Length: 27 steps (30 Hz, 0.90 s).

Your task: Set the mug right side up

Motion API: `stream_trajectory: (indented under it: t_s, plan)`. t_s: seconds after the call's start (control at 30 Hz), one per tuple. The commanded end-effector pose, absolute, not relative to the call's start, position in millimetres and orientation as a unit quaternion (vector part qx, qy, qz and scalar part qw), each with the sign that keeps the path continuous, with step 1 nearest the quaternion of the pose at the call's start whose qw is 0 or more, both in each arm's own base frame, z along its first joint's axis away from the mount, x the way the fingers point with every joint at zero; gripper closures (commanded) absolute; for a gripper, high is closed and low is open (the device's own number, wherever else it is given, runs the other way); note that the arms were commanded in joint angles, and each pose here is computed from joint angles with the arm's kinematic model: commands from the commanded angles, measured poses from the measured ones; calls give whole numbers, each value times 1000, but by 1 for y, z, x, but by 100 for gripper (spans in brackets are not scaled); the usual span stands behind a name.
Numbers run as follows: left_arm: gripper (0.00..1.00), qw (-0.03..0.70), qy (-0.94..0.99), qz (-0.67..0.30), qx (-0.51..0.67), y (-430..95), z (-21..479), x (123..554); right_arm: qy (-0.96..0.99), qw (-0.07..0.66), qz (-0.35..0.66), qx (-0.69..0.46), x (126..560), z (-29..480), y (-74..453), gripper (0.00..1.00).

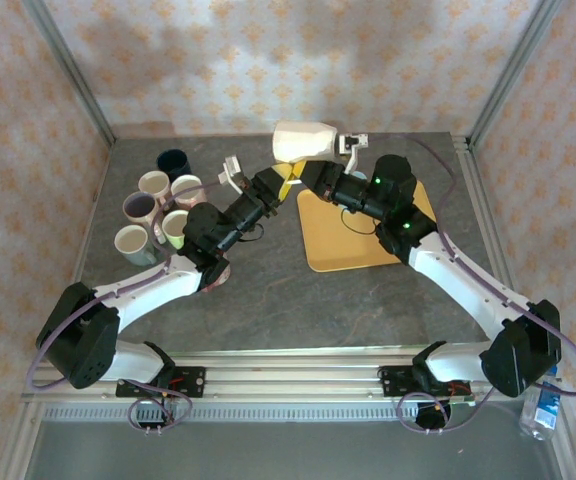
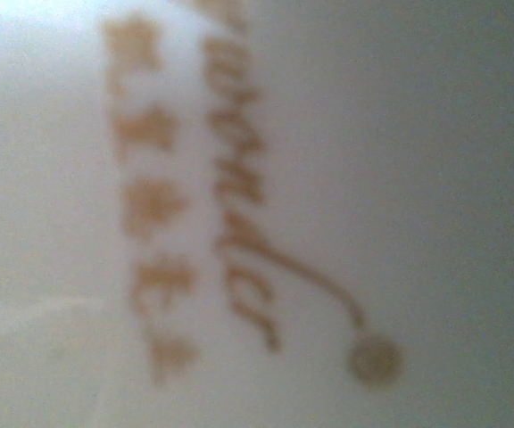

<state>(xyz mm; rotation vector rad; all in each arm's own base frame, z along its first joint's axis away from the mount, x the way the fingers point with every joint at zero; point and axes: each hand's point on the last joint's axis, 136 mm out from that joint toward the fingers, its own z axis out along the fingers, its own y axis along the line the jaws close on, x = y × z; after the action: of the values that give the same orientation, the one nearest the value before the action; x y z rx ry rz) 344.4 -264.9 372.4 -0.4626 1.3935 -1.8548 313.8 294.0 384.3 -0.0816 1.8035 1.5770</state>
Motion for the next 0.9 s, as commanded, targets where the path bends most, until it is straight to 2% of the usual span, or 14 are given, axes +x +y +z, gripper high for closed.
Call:
stream_trajectory:
  t_s: [0.0, 0.03, 0.1, 0.13, 0.3, 0.43, 0.67, 0.87]
  plan:
    - [100, 408, 510, -740, -160, -262, 398, 337, 657, 417, 624, -71, 306, 415, 292, 100]
    - [100, 422, 471, -759, -156, -256, 404, 333, 660, 417, 621, -68, 307, 413, 291, 96]
    - [100, 395, 451, -775, -198, -250, 391, 342, 666, 418, 615, -59, 311, 409, 290, 87]
    - [100, 398, 457, -771, -195, -253, 388, 345, 667, 418, 614, -57, 311, 407, 290, 86]
    - [100, 385, 486, -763, -181, -274, 373, 360, 674, 419, 606, -50, 314, 403, 288, 90]
    - [100, 340, 509, -767, -192, -287, 346, 381, 674, 417, 607, -62, 311, 404, 290, 90]
    - [100, 342, 534, -747, -198, -292, 320, 390, 697, 413, 583, -69, 315, 392, 291, 88]
    - [100, 355, 542, -739, -182, -295, 323, 390, 714, 402, 570, -70, 319, 377, 295, 84]
